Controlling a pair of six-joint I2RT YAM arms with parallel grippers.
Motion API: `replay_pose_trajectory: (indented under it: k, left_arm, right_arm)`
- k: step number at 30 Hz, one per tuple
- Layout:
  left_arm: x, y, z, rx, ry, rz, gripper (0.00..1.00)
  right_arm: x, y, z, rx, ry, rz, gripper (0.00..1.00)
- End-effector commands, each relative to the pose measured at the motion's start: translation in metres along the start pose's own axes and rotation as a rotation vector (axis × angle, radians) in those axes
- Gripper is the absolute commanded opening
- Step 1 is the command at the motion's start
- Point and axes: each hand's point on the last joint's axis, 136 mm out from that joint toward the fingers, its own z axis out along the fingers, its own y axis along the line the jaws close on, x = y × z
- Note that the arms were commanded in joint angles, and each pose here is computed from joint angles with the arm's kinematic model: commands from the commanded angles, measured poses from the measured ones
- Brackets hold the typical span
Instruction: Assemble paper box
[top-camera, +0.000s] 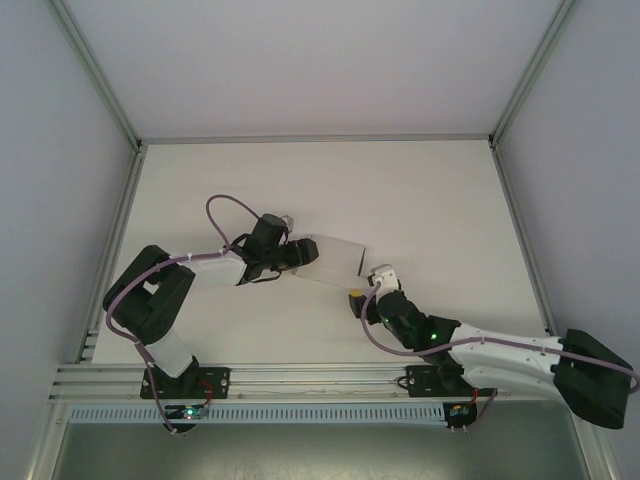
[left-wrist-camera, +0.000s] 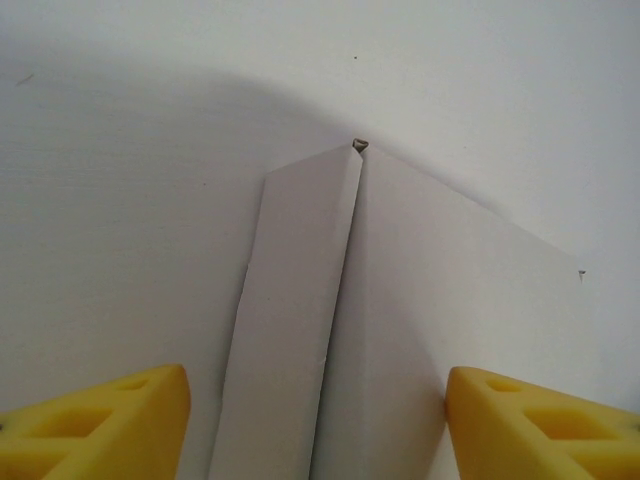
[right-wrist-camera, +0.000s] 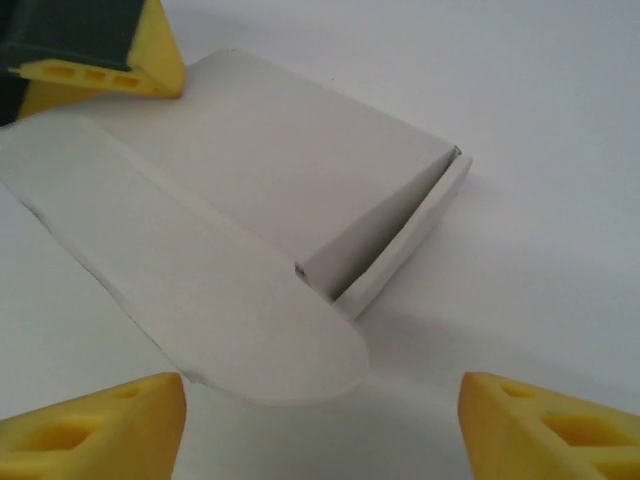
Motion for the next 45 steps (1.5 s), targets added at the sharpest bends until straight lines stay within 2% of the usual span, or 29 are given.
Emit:
replay_pose_trajectory:
  k: [1, 4, 7, 14, 17, 20, 21, 24, 30, 36, 41, 45]
  left_arm:
    - [0.012, 0.024, 0.004, -0.063, 0.03, 0.002, 0.65]
    - [0.013, 0.023, 0.004, -0.063, 0.032, 0.017, 0.63]
    - [0.013, 0.022, 0.007, -0.06, 0.046, 0.038, 0.61]
    - [0.018, 0.022, 0.014, -0.055, 0.091, 0.062, 0.57]
    - [0.021, 0.022, 0.016, -0.035, 0.099, 0.062, 0.49]
    - [0.024, 0.023, 0.019, -0.028, 0.11, 0.058, 0.42]
    - [0.024, 0.023, 0.019, -0.027, 0.111, 0.054, 0.41]
    - [0.026, 0.023, 0.019, -0.002, 0.11, 0.035, 0.26]
    - [0.029, 0.03, 0.015, 0.064, 0.094, -0.042, 0.13]
    - [0.026, 0.022, 0.01, 0.203, 0.074, -0.098, 0.1]
    - [0.025, 0.023, 0.008, 0.211, 0.068, -0.102, 0.1]
    - [0.024, 0.029, 0.006, 0.169, 0.059, -0.092, 0.1]
  right_arm:
    - [0.015, 0.0, -0.013, -0.029, 0.102, 0.044, 0.8]
    - [0.005, 0.007, -0.023, -0.085, 0.075, 0.097, 0.88]
    - [-0.011, 0.007, -0.028, -0.101, 0.043, 0.135, 0.88]
    - [-0.041, -0.01, -0.015, -0.06, 0.081, 0.274, 0.91]
    - [-0.044, -0.022, -0.003, -0.038, 0.126, 0.345, 0.91]
    - [-0.043, -0.025, 0.007, -0.036, 0.152, 0.368, 0.98]
    - [-0.043, -0.026, 0.01, -0.035, 0.158, 0.371, 0.98]
    - [-0.042, -0.028, 0.016, -0.03, 0.179, 0.379, 0.98]
    - [-0.04, -0.03, 0.023, -0.034, 0.208, 0.417, 0.98]
    - [-0.042, -0.032, 0.029, -0.051, 0.211, 0.486, 0.99]
    - [-0.045, -0.033, 0.035, -0.07, 0.206, 0.56, 0.99]
    - [-0.051, -0.038, 0.044, -0.077, 0.194, 0.651, 0.98]
